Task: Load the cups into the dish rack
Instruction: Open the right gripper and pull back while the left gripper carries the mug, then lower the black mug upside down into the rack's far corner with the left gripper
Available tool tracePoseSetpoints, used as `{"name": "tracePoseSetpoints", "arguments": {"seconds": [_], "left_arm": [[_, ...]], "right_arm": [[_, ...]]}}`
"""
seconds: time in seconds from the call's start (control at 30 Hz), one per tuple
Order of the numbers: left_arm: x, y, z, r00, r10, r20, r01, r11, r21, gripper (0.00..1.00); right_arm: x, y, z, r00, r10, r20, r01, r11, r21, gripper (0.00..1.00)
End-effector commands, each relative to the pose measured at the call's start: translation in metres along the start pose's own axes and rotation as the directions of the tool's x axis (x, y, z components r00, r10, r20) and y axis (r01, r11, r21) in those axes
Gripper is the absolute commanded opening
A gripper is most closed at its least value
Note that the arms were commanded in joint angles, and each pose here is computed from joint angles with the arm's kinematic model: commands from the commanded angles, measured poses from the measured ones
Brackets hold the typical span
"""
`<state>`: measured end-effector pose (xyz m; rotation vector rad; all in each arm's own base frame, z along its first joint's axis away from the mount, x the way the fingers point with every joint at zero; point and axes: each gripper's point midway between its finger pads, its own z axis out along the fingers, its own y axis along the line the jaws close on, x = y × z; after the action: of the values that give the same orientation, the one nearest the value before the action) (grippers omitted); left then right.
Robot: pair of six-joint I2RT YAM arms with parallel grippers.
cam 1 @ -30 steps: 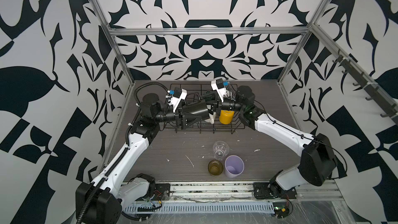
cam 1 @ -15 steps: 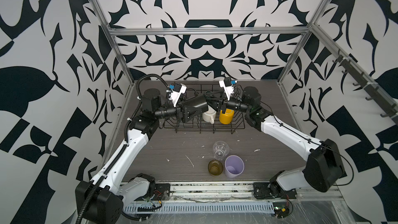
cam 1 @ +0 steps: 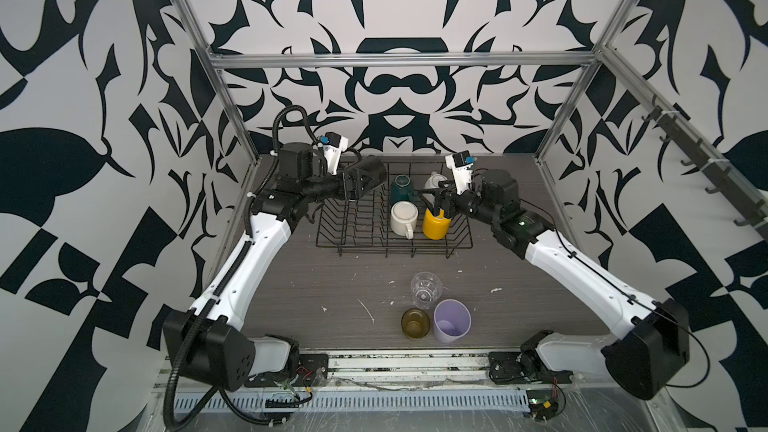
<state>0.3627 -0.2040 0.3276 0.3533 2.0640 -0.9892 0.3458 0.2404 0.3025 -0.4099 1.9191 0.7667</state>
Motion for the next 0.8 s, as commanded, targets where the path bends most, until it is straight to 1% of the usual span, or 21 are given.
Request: {"name": "tracePoseSetpoints", "arguments": {"seconds": [0.0,0.07,0.13,0.33,0.37,0.53,0.7,0.77], "left_arm": [[-0.016,0.011,-0.003,0.998,-0.065,0.015,0.066,0.994,-0.082,0.00],[-0.018,0.019,0.002,0.995,-0.104,-0.003,0.103,0.988,-0.113,0.00],[-0.018,0.028,0.008,0.990,-0.138,-0.015,0.134,0.980,-0.144,0.00],[-0.022,0.050,0.022,0.972,-0.230,-0.043,0.214,0.949,-0.231,0.00],[-0.023,0.054,0.024,0.968,-0.245,-0.047,0.226,0.943,-0.246,0.00],[-0.025,0.071,0.032,0.952,-0.299,-0.066,0.267,0.915,-0.303,0.00],[-0.015,0.088,0.040,0.917,-0.375,-0.133,0.309,0.882,-0.357,0.00],[-0.014,0.095,0.042,0.908,-0.393,-0.142,0.318,0.871,-0.375,0.00]], "right_arm": [[-0.014,-0.017,-0.017,1.000,-0.019,0.020,0.016,0.990,0.138,0.88],[-0.011,-0.025,-0.018,1.000,-0.020,-0.006,0.021,0.983,0.183,0.91],[-0.006,-0.029,-0.018,0.999,-0.019,-0.026,0.024,0.979,0.200,0.95],[0.003,-0.034,-0.016,0.998,-0.012,-0.063,0.025,0.977,0.212,0.97],[0.004,-0.034,-0.015,0.998,-0.011,-0.068,0.025,0.977,0.213,0.99],[0.007,-0.038,-0.017,0.997,-0.018,-0.078,0.035,0.974,0.223,0.99],[0.013,-0.042,-0.018,0.996,-0.022,-0.087,0.041,0.972,0.232,0.99],[0.015,-0.042,-0.016,0.996,-0.021,-0.091,0.042,0.973,0.229,0.99]]}}
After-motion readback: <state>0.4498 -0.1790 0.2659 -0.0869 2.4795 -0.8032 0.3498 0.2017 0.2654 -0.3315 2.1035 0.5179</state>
